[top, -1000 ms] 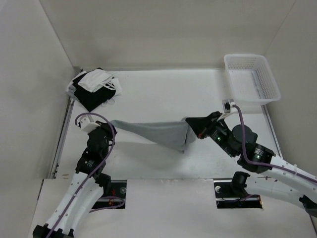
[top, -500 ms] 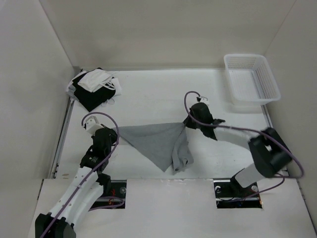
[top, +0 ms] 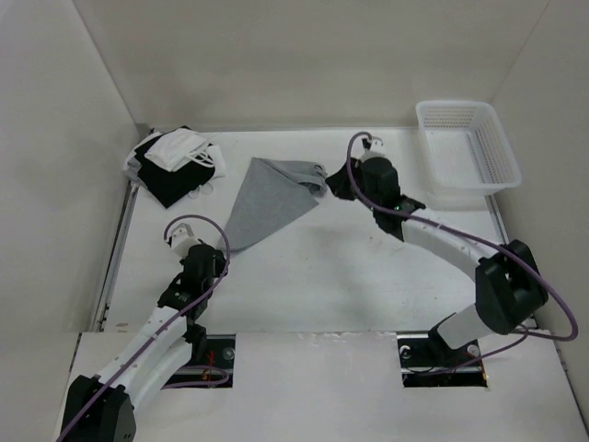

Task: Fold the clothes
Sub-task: Flatten the tank top out

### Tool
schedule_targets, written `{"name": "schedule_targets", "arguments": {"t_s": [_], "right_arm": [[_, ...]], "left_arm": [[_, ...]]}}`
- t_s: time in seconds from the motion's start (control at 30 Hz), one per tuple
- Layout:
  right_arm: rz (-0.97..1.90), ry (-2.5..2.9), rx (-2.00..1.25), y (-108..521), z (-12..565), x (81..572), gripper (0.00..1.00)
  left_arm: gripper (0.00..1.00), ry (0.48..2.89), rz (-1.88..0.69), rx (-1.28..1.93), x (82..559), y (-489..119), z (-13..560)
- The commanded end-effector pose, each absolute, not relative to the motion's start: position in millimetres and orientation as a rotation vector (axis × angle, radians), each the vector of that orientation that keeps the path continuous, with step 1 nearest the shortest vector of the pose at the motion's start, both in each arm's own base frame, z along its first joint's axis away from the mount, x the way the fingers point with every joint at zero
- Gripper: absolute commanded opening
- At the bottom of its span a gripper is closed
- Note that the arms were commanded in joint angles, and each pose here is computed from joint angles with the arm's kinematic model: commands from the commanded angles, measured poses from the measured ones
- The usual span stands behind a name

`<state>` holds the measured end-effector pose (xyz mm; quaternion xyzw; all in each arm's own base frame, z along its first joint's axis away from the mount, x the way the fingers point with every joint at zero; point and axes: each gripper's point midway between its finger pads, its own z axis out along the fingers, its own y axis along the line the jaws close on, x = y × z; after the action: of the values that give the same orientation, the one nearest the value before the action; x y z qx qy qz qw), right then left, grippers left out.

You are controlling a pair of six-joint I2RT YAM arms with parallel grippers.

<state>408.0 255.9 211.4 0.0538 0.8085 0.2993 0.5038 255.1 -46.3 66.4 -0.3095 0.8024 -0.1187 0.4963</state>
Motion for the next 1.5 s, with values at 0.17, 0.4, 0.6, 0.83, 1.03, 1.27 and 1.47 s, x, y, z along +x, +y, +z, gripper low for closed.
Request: {"name": "schedule_targets", "arguments": {"t_s": [0.17, 0.4, 0.6, 0.83, 1.03, 1.27, 1.47], "right_arm": [[0.736, 2.139, 0.014, 282.7, 103.7, 378.2, 0.3], [0.686, 2.217, 0.041, 289.8, 65.9, 424.1, 0.36], [0.684, 2.263, 0.107, 286.1, 53.9, 446.4, 0.36], [0.72, 2.358, 0.124, 288.8, 48.6, 455.3, 0.39], [0.776, 2.447, 0.123, 290.5, 45.9, 452.4, 0.39], [0.739, 2.547, 0.12, 292.0, 41.6, 452.6, 0.38], [0.673, 2.613, 0.129, 291.5, 40.1, 457.8, 0.28]], "left_arm": [[0.04, 1.915, -0.353, -0.733, 259.5, -55.3, 73.3], [0.04, 1.889, -0.369, -0.749, 257.3, -50.5, 80.3], [0.04, 1.894, -0.382, -0.749, 258.9, -53.0, 80.5], [0.04, 1.881, -0.383, -0.749, 260.5, -51.7, 84.7], [0.04, 1.863, -0.417, -0.749, 261.9, -54.1, 89.4], [0.04, 1.826, -0.485, -0.721, 258.7, -61.3, 101.1], [0.04, 1.86, -0.536, -0.725, 253.3, -67.9, 84.2]]}}
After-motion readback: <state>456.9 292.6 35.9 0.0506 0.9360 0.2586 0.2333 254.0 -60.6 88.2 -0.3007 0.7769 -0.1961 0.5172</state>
